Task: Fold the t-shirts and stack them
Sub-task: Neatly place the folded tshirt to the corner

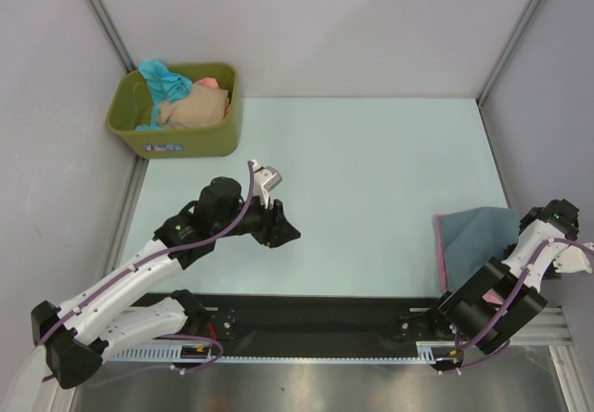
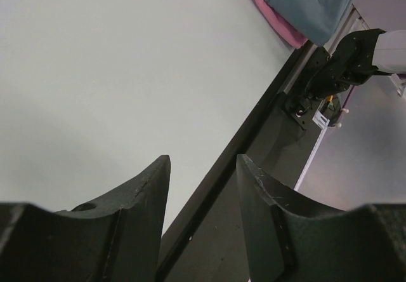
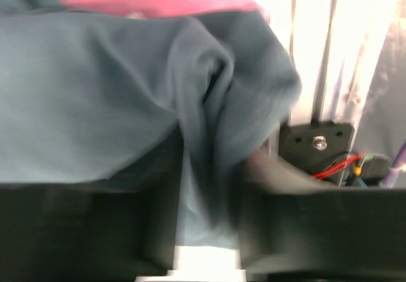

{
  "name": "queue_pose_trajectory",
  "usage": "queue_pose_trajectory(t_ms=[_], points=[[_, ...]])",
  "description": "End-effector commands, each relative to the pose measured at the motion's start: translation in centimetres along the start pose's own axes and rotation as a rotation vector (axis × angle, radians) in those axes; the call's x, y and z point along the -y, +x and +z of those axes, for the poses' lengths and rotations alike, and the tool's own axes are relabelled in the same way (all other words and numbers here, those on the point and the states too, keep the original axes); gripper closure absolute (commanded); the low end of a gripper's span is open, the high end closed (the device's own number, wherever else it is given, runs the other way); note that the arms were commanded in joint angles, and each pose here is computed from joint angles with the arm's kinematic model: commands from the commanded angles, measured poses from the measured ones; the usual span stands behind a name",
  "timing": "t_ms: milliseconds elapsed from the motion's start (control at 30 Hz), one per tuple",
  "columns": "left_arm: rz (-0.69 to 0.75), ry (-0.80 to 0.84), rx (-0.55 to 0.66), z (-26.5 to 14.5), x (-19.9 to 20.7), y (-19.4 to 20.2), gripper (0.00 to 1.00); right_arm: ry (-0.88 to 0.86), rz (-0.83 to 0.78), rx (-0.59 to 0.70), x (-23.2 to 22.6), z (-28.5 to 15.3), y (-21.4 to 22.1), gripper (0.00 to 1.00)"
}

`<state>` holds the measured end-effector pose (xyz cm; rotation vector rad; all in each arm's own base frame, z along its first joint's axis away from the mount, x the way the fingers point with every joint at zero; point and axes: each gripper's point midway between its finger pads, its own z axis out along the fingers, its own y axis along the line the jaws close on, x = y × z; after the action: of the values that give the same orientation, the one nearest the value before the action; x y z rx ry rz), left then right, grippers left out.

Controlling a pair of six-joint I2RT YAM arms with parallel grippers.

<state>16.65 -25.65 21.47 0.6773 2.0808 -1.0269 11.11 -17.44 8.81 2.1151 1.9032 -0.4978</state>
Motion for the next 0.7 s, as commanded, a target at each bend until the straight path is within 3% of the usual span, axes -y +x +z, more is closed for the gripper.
queue_pose_trajectory(t_ms=[0,67,100,200,267,567,633,667], points=[[0.033,0.014,0.028,-0.5,0.1,-0.6,0.48,0.134,0.062,0.048,2.6,0.1,-0.6,0.58],[0.036,0.011,0.028,-0.5,0.1,-0.6,0.48,0.167,0.102,0.068,3.4,-0.2,-0.9,0.52],[0.035,0.007,0.031,-0.5,0.0,-0.6,0.48,0.174,0.123,0.086,3.8,-0.5,-1.0,0.42],[0.033,0.0,0.027,-0.5,-0.4,-0.5,0.48,0.199,0.174,0.13,4.3,-1.5,-2.1,0.29],[0.037,-0.005,0.03,-0.5,-0.5,-0.6,0.49,0.222,0.159,0.118,4.7,-2.0,-2.2,0.26],[-0.022,0.114,0.003,3.4,-0.4,-2.0,0.48,0.109,0.084,0.152,3.0,-4.9,-3.5,0.19],[-0.046,0.158,-0.013,5.2,-0.3,-2.4,0.48,0.063,0.046,0.155,1.6,-4.2,-3.7,0.21],[-0.079,0.198,-0.029,7.2,-0.5,-2.3,0.48,0.07,0.036,0.145,1.4,-3.7,-3.5,0.3]])
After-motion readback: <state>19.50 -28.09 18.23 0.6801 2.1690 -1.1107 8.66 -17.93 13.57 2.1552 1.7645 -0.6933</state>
